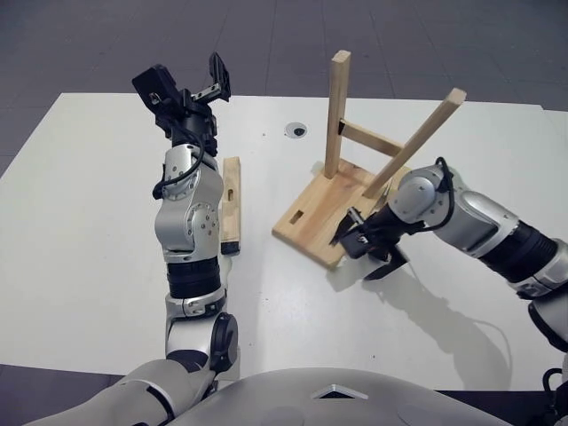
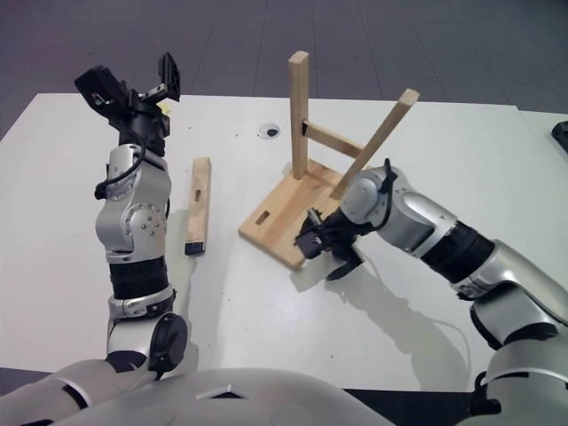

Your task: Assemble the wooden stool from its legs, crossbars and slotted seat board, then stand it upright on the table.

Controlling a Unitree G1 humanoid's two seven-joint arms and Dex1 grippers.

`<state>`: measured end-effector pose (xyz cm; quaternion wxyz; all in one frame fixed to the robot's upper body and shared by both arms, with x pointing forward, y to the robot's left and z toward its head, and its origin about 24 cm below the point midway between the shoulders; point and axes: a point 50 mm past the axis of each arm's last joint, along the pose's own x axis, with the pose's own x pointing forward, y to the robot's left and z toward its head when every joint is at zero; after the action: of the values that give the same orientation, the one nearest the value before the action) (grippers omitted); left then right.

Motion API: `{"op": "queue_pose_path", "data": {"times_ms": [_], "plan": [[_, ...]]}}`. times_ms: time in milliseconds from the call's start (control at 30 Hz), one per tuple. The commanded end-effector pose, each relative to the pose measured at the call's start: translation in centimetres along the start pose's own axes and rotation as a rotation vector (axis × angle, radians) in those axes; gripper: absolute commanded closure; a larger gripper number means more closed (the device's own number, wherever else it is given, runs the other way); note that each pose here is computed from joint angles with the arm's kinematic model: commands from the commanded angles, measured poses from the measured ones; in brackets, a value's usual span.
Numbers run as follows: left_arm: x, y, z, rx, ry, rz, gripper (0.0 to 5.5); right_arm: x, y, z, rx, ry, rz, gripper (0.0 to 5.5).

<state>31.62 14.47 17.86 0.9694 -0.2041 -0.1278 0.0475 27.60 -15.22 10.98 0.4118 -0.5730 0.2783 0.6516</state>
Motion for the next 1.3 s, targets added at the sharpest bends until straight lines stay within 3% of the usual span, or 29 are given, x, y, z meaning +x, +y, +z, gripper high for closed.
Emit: {"op": "queue_pose_path", "data": {"times_ms": [33, 133, 233, 300, 400, 500, 567, 667, 767, 967, 1133, 1300], "plan": [[-0.4, 0.2, -0.4, 0.016, 0.023, 0.009, 0.1, -1.6, -0.9, 0.3, 0.014, -0.079, -0.141, 0.12], [-0.5, -0.1, -0.7, 0.016, 0.035, -0.006, 0.1, -4.5, -1.0, 0.4, 0.121, -0.295, -0.419, 0.12], [-0.7, 0.1, -1.0, 0.016, 0.05, 0.002, 0.1, -6.7, 0.0, -0.4, 0.383, -0.586, -0.715, 0.12], [-0.7, 0.4, -1.0, 0.017, 0.053, 0.008, 0.1, -8.5, 1.0, -1.3, 0.588, -0.843, -0.999, 0.12], [-0.5, 1.1, -0.8, 0.024, 0.045, 0.034, 0.1, -11.8, 1.7, -3.0, 0.753, -1.051, -1.488, 0.12], [0.0, 1.5, -0.5, 0.041, 0.034, 0.047, 0.1, -15.1, 3.1, -5.0, 0.863, -1.107, -1.937, 0.12], [0.2, 1.8, -0.2, 0.054, 0.021, 0.059, 0.1, -16.0, 4.1, -6.7, 0.999, -1.05, -2.18, 0.12], [0.6, 2.8, 0.3, 0.069, 0.003, 0.099, 0.1, -15.2, 6.2, -10.4, 1.342, -0.707, -2.43, 0.12], [0.7, 3.7, 0.6, 0.082, -0.002, 0.126, 0.1, -13.7, 5.9, -11.5, 1.446, -0.324, -2.445, 0.12], [0.7, 3.9, 0.1, 0.104, 0.021, 0.138, 0.1, -10.3, 4.0, -13.1, 1.64, -0.051, -2.248, 0.12], [0.7, 4.7, -0.1, 0.12, 0.037, 0.167, 0.1, -7.4, 0.6, -13.5, 1.628, -0.067, -2.056, 0.12], [0.7, 5.2, 0.0, 0.134, 0.042, 0.175, 0.1, -7.4, -4.1, -9.6, 1.251, -0.336, -1.956, 0.12]]}}
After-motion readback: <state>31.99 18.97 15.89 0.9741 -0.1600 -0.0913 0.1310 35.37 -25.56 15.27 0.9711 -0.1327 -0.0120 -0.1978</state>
